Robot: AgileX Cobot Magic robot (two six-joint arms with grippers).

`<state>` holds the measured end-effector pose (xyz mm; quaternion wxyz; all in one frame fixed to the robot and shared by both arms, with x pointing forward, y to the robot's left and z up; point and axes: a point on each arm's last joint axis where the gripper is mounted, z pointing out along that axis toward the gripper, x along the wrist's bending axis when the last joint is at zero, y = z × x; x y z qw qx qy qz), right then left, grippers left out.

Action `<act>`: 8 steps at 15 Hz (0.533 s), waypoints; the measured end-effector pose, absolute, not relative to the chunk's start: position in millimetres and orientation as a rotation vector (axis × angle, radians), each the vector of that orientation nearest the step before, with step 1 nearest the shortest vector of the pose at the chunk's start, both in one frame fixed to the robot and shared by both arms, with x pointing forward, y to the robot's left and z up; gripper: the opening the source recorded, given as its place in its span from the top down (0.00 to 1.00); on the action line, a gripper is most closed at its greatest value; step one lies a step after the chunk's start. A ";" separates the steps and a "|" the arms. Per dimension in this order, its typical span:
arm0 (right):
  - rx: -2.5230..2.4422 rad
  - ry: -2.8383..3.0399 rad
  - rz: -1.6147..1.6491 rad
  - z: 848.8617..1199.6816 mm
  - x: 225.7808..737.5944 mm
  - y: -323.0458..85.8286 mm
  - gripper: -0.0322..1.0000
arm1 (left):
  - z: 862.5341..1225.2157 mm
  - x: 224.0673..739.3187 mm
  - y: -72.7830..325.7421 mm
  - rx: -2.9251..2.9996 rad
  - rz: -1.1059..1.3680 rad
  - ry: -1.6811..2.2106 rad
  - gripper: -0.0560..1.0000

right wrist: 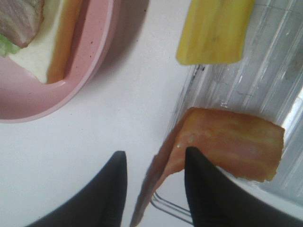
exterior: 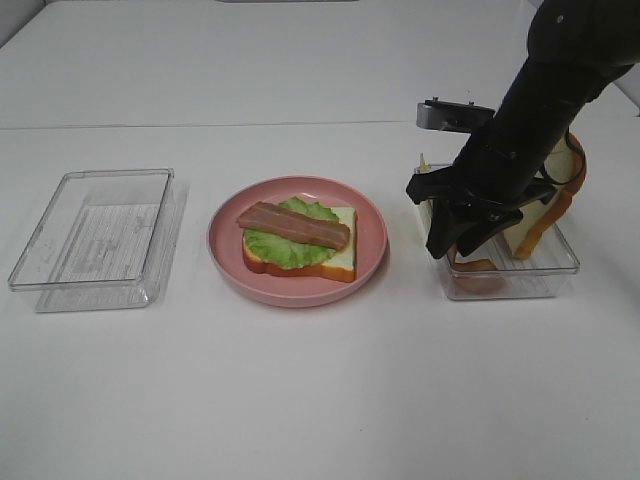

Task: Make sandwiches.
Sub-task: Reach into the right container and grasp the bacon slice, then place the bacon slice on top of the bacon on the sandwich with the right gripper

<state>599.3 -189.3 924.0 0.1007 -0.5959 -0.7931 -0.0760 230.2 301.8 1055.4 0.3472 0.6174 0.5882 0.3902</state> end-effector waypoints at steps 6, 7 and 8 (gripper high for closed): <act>-1.767 -2.343 -0.207 923.8 598.8 -190.2 0.95 | 1055.4 230.2 301.8 1.601 1.012 1.526 0.12; -1.767 -2.348 -0.208 924.3 599.4 -190.3 0.95 | 1055.4 230.2 301.8 1.601 1.012 1.526 0.12; -1.765 -2.352 -0.203 924.3 599.3 -190.7 0.95 | 1055.4 230.2 301.8 1.601 1.012 1.526 0.12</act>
